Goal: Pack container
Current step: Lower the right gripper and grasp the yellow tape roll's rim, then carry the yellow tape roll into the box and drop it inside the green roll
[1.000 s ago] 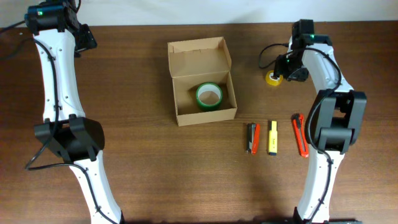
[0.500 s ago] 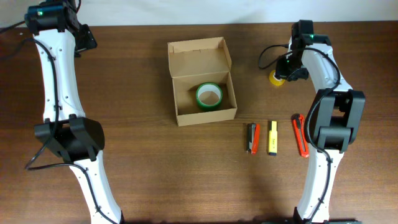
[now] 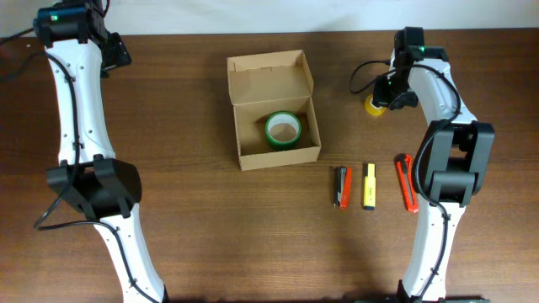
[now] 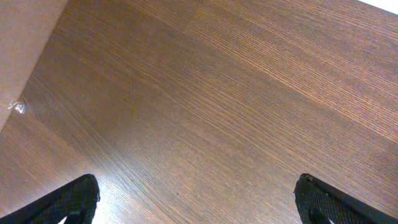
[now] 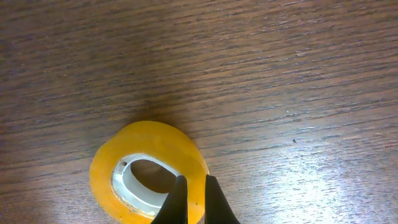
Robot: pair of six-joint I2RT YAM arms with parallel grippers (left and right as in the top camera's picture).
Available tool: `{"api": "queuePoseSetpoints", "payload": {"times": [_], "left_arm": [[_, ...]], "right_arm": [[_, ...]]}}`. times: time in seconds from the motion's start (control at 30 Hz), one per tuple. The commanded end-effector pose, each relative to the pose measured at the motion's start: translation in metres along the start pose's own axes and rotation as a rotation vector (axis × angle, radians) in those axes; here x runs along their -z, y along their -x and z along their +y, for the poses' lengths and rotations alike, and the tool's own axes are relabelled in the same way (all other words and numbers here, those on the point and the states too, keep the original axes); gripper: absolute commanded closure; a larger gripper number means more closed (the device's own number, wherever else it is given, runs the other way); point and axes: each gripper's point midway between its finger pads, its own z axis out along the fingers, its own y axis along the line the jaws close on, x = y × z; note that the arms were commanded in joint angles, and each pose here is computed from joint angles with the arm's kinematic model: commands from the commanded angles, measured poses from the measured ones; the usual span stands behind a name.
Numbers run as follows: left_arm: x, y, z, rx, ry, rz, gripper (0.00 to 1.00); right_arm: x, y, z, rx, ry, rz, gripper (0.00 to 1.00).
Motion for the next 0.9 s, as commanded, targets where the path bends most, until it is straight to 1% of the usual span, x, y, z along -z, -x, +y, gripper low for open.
{"api": "queuePoseSetpoints", "payload": {"times": [0.0, 0.2, 0.37, 0.57, 0.63, 0.73, 0.83, 0.87], "left_arm": [[0.013, 0.004, 0.006, -0.003, -0.005, -0.022, 0.00], [0.013, 0.004, 0.006, -0.003, -0.005, -0.022, 0.00], [0.013, 0.004, 0.006, -0.003, -0.005, -0.022, 0.01], [0.013, 0.004, 0.006, -0.003, -0.005, -0.022, 0.00], [0.013, 0.004, 0.006, -0.003, -0.005, -0.022, 0.00], [0.013, 0.004, 0.006, -0.003, -0.005, -0.022, 0.00], [0.013, 0.004, 0.006, -0.003, -0.005, -0.022, 0.00], [0.013, 0.004, 0.006, -0.003, -0.005, -0.022, 0.00]], "right_arm": [[-0.014, -0.009, -0.004, 0.017, -0.028, 0.039, 0.96], [-0.008, -0.007, -0.003, 0.035, -0.025, 0.036, 0.96], [0.014, 0.013, 0.004, 0.048, 0.009, -0.016, 0.96], [0.044, 0.020, 0.012, 0.153, 0.048, -0.047, 0.96], [0.068, 0.027, 0.015, 0.179, 0.061, -0.083, 0.96], [0.127, 0.043, 0.018, 0.205, 0.073, -0.192, 0.96], [0.177, 0.041, 0.028, 0.243, 0.127, -0.269, 0.96], [0.195, 0.037, 0.037, 0.286, 0.144, -0.295, 0.97]]}}
